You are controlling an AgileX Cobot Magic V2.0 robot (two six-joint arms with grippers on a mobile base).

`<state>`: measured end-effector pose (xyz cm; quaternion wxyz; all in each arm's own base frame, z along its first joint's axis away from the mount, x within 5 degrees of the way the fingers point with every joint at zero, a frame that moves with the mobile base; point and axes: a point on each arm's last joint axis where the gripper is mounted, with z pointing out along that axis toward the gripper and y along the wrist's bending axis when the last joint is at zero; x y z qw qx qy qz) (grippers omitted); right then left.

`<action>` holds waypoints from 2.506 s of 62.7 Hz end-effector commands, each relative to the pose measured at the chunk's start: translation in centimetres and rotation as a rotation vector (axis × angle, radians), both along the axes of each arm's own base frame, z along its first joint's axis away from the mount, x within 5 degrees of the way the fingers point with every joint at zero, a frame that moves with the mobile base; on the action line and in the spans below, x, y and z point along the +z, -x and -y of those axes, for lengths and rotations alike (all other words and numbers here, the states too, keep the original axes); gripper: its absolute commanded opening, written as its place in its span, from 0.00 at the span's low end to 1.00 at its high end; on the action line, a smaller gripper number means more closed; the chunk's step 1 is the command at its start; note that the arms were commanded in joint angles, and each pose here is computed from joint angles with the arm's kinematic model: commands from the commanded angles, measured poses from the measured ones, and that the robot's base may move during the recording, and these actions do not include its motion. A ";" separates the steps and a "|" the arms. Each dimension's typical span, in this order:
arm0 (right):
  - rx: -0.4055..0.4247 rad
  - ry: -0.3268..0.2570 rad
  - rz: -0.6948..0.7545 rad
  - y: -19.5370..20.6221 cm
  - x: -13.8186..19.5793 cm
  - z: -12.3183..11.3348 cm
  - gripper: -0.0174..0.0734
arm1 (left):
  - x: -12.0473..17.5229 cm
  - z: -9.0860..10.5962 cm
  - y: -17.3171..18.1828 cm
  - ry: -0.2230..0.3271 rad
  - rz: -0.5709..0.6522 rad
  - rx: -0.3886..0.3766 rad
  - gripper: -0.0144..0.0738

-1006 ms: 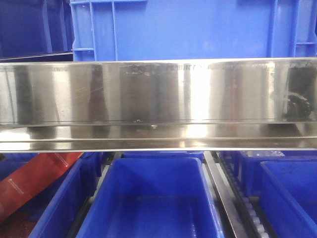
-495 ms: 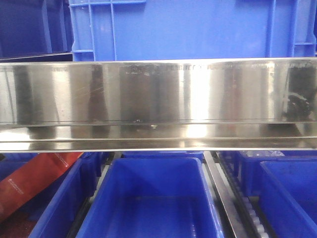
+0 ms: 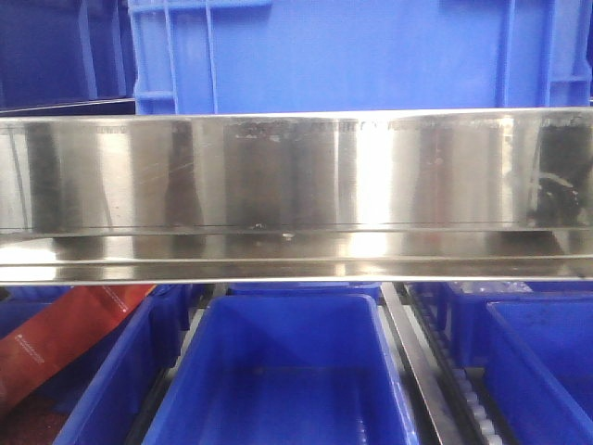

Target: Place valve from conveyor to right shelf box

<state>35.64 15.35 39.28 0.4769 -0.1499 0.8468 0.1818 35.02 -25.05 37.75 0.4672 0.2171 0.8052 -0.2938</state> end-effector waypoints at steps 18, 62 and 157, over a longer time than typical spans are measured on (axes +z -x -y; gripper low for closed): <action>0.005 -0.015 0.045 1.2 1.9 0.4 0.76 | 0.9 0.0 0.5 0.022 0.008 -0.003 0.65; 0.033 -0.001 0.043 4.9 4.9 1.8 0.01 | 5.8 -4.8 2.2 0.034 0.095 0.051 0.04; -0.304 -0.008 0.367 27.0 -5.5 13.7 0.01 | -4.6 -23.7 26.9 -0.066 0.358 0.592 0.04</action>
